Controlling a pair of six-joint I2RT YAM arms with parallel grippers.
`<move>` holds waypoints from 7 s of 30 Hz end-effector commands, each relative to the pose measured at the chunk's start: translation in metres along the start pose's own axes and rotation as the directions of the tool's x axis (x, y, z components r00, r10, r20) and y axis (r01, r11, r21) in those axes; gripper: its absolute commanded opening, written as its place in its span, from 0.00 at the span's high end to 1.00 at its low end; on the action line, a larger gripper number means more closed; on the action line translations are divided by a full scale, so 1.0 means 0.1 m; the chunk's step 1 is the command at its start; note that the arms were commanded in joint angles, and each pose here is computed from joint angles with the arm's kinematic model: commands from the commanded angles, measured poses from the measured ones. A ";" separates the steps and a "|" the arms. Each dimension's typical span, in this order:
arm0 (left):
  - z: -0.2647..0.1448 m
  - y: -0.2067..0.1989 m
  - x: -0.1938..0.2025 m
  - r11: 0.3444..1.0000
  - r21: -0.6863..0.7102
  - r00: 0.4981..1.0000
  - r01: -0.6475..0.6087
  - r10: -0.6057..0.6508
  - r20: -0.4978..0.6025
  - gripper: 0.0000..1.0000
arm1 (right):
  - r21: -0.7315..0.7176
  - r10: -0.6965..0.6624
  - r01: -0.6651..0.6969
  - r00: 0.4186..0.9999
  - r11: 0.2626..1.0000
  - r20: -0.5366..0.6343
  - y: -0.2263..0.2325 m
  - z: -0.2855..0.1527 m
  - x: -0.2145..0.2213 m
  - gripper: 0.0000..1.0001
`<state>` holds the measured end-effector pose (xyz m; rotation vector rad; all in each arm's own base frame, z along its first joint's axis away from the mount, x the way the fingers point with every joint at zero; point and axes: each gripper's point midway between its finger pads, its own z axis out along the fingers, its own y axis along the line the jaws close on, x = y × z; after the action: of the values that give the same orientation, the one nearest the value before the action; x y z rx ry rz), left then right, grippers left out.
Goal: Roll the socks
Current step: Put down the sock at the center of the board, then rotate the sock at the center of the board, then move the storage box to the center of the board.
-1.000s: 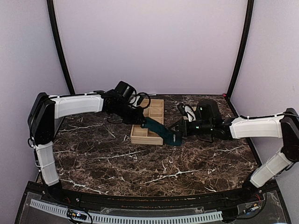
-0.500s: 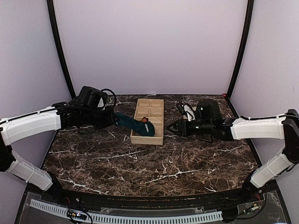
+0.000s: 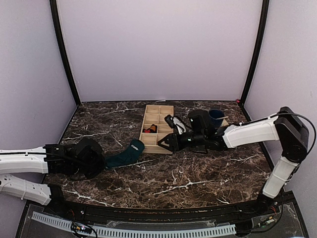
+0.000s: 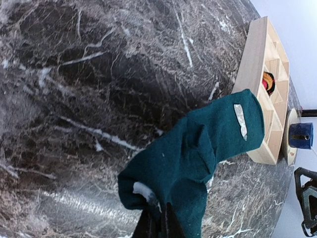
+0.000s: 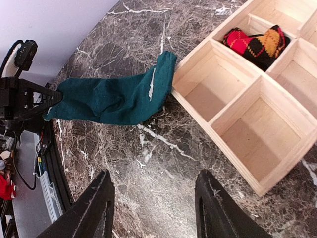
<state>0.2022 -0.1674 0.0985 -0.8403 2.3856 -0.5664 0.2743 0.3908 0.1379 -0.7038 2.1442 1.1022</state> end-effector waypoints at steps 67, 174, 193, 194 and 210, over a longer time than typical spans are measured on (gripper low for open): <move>0.53 0.26 0.99 0.559 0.146 0.527 -0.816 0.824 -0.208 0.88 | 0.195 -0.021 0.106 0.919 0.975 -0.394 0.02 1.85 0.68 0.86; 0.15 -0.63 0.22 0.612 0.153 0.631 -0.776 0.752 0.191 0.66 | -0.129 -0.107 0.079 0.969 0.989 -0.225 0.56 1.64 -0.07 0.00; 0.41 -0.56 0.98 0.456 0.331 0.512 -0.826 0.853 0.104 0.88 | -0.161 0.033 -0.069 0.975 0.985 -0.218 0.53 1.67 -0.21 0.00; 0.43 -0.54 1.02 0.450 0.324 0.502 -0.832 0.860 0.094 0.88 | -0.162 0.038 -0.075 0.975 0.984 -0.219 0.52 1.68 -0.21 0.00; 0.49 -0.36 0.97 0.508 0.203 0.522 -0.837 0.852 0.022 0.99 | -0.194 0.033 -0.064 0.987 0.979 -0.158 0.61 1.50 -0.51 0.00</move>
<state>0.1807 -0.2753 0.0264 0.5795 2.4188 -0.3671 0.2963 0.5572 0.0898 -0.8625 2.3413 1.3039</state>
